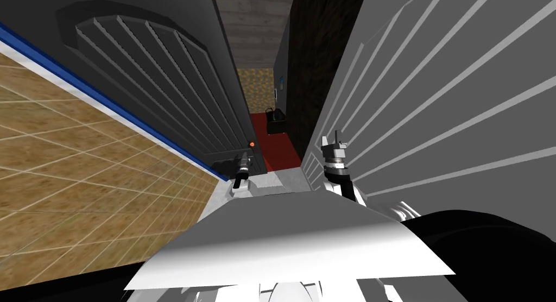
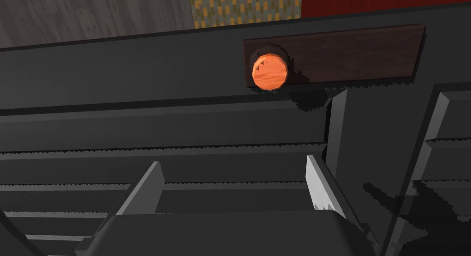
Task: Pull the door open
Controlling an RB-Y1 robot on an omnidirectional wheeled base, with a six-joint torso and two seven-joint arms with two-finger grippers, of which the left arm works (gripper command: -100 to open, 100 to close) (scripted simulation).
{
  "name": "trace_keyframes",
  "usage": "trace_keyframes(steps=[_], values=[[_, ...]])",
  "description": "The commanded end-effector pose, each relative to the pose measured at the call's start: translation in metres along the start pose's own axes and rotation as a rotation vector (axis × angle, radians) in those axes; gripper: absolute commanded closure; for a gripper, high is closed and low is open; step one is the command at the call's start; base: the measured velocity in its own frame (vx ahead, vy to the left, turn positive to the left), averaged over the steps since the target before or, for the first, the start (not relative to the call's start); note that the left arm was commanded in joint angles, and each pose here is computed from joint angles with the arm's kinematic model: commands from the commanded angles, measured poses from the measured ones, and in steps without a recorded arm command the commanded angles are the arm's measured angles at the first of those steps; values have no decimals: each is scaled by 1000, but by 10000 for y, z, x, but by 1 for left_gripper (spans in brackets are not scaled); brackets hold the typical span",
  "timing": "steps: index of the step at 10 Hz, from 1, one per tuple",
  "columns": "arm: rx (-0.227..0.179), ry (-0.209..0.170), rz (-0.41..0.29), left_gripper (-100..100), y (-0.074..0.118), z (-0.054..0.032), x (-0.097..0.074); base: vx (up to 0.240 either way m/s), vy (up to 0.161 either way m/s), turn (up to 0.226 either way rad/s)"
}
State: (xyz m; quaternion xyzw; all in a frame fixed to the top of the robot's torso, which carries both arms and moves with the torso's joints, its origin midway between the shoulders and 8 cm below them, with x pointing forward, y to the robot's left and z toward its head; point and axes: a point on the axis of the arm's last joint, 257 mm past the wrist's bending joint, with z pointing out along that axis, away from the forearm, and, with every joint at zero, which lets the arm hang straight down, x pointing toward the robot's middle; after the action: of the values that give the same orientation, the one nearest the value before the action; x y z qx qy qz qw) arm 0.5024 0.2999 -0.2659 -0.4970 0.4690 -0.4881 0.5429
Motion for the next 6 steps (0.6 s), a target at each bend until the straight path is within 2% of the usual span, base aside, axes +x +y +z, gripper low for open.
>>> trace_keyframes(steps=[1, 4, 5, 6], values=[[-22, -2, -8, -100, 109, 18, -7, 127, 15, -38], [-58, -6, -21, -100, 267, 27, -8, 118, 24, -27], [-48, -5, -17, -100, 221, 30, -12, 67, 20, -11], [-53, -23, -17, -100, 263, 23, -196, 132, -22, -150]])
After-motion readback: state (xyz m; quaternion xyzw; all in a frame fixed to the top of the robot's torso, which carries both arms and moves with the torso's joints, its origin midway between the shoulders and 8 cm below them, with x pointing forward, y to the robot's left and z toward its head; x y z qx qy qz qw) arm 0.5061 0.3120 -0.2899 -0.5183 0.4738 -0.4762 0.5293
